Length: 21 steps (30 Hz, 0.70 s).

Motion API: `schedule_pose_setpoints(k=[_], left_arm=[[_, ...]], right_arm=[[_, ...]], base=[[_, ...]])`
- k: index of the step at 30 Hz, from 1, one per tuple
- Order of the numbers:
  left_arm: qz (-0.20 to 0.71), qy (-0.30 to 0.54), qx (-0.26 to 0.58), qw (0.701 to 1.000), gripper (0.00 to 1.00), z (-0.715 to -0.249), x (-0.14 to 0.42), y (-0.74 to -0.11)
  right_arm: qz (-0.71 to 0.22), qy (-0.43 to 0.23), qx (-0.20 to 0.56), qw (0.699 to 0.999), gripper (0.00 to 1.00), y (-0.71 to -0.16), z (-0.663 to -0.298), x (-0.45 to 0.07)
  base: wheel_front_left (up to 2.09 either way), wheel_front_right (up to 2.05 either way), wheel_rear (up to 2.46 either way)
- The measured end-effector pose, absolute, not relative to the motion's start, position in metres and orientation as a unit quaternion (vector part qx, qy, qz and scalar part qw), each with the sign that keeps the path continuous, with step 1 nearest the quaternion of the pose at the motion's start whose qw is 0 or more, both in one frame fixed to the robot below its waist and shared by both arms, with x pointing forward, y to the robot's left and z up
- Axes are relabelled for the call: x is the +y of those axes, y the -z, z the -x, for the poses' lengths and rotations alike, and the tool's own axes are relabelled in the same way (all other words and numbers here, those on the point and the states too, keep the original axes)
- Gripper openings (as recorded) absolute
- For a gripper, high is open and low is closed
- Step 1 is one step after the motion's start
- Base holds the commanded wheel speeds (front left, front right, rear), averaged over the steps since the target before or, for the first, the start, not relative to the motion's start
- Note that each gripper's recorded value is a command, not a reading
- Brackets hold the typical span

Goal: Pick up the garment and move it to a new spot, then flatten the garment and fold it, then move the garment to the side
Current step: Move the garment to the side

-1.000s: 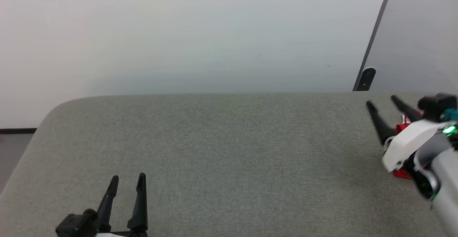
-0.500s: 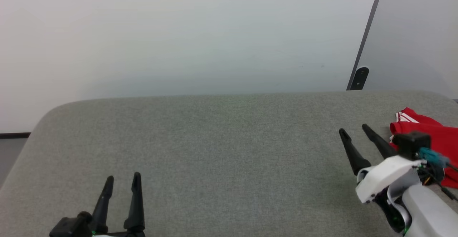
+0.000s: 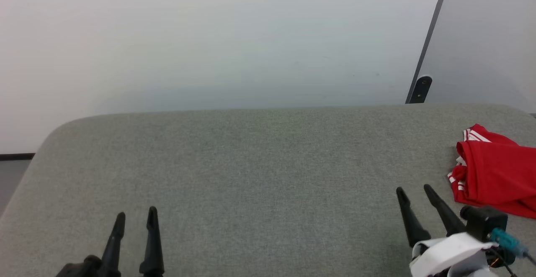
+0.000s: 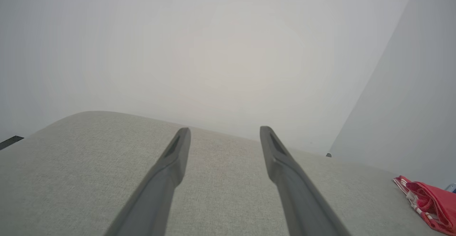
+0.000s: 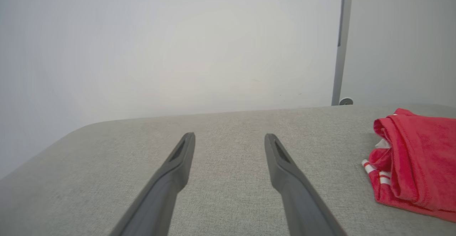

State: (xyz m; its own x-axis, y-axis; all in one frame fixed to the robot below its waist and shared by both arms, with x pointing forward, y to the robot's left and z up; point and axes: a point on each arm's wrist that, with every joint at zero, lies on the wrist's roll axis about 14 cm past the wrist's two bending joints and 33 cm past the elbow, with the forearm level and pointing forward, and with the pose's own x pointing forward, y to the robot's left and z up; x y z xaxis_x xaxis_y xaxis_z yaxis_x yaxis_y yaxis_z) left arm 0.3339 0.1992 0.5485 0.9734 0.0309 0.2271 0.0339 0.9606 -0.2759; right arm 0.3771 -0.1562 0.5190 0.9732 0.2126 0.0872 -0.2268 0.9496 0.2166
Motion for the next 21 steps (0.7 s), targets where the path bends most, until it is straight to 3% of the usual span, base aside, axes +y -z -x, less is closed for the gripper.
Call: schedule_pose_setpoints(k=[21], left_arm=[[0.081, -0.014, -0.074, 0.994, 1.00, -0.317, 0.210, -0.522]], right_arm=[[-0.053, -0.084, -0.024, 0.995, 1.00, -0.498, -0.343, -0.159]], base=[[0.00, 0.00, 0.00]])
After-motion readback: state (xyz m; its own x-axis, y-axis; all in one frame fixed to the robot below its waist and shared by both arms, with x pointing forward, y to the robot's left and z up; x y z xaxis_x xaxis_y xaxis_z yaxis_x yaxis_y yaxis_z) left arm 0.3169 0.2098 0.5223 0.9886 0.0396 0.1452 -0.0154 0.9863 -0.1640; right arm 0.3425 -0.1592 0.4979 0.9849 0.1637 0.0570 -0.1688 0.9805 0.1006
